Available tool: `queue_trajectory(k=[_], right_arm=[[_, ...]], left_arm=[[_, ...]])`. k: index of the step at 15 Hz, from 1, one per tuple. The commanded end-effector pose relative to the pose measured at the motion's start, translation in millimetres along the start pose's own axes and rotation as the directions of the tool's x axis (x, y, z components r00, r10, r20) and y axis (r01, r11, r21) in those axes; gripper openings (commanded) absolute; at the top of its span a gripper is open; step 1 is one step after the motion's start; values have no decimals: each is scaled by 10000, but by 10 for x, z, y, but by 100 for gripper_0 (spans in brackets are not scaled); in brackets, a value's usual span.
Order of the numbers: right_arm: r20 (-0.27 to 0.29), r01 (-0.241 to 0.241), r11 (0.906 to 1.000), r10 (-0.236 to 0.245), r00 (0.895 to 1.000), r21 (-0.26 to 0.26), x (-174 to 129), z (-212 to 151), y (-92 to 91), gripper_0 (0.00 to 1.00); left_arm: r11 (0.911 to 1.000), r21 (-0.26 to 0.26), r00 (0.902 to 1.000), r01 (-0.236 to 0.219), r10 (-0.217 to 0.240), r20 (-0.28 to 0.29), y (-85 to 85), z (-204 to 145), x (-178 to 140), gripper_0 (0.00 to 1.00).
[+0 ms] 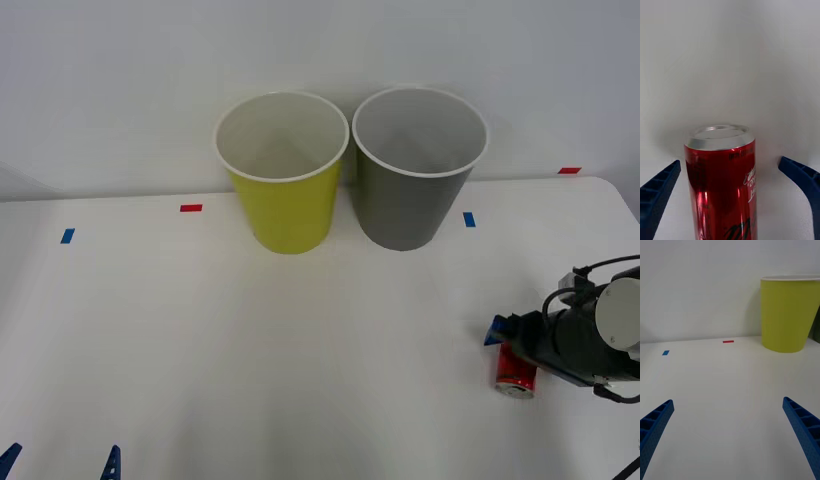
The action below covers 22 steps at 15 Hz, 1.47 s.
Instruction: Put cans in the gray bin and PET bottles in the light green bin.
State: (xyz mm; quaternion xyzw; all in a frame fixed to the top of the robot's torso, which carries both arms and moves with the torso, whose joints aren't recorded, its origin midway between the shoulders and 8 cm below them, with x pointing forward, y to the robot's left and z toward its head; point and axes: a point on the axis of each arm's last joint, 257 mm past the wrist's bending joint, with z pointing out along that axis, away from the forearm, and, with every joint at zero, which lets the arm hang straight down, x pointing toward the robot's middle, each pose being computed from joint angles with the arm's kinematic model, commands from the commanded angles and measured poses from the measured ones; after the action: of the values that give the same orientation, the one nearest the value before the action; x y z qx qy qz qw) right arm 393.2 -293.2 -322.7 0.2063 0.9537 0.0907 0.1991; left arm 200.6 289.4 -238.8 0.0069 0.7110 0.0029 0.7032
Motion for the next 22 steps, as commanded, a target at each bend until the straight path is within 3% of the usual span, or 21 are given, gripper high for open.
queue_trajectory(k=[1, 9, 12, 14, 16, 18, 21, 22], right_arm=[[13, -47, 10000, 47, 10000, 25, -2, -4, 3, 12], [206, 63, 9998, -68, 9998, 212, -28, -35, -8, 7], [505, 427, 9988, -438, 9978, 222, -28, -120, 16, 6], [887, 1207, 9925, -1221, 9885, 212, -77, -198, 45, 6], [1375, 1843, 9827, -1851, 9730, 191, -146, -275, 80, 6], [1839, 2627, 9643, -2643, 9467, 336, -210, -361, 96, 6], [2476, 3661, 9283, -3703, 8953, 646, -293, -470, 115, 5], [2591, 3857, 9196, -3914, 8830, 749, -302, -504, 111, 5]], left_arm=[[10000, 0, 10000, 0, 0, 0, 0, 0, 0, 100], [10000, 0, 10000, 0, 0, 0, 0, 0, 0, 100], [10000, 0, 10000, 0, 0, 0, 0, 0, 0, 100], [10000, 0, 10000, 0, 0, 0, 0, 0, 0, 100], [10000, 0, 10000, 0, 0, 0, 0, 0, 0, 100], [10000, 0, 10000, 0, 0, 0, 0, 0, 0, 100], [10000, 0, 10000, 0, 0, 0, 0, 0, 0, 100], [10000, 0, 10000, 0, 0, 0, 0, 0, 0, 100]])
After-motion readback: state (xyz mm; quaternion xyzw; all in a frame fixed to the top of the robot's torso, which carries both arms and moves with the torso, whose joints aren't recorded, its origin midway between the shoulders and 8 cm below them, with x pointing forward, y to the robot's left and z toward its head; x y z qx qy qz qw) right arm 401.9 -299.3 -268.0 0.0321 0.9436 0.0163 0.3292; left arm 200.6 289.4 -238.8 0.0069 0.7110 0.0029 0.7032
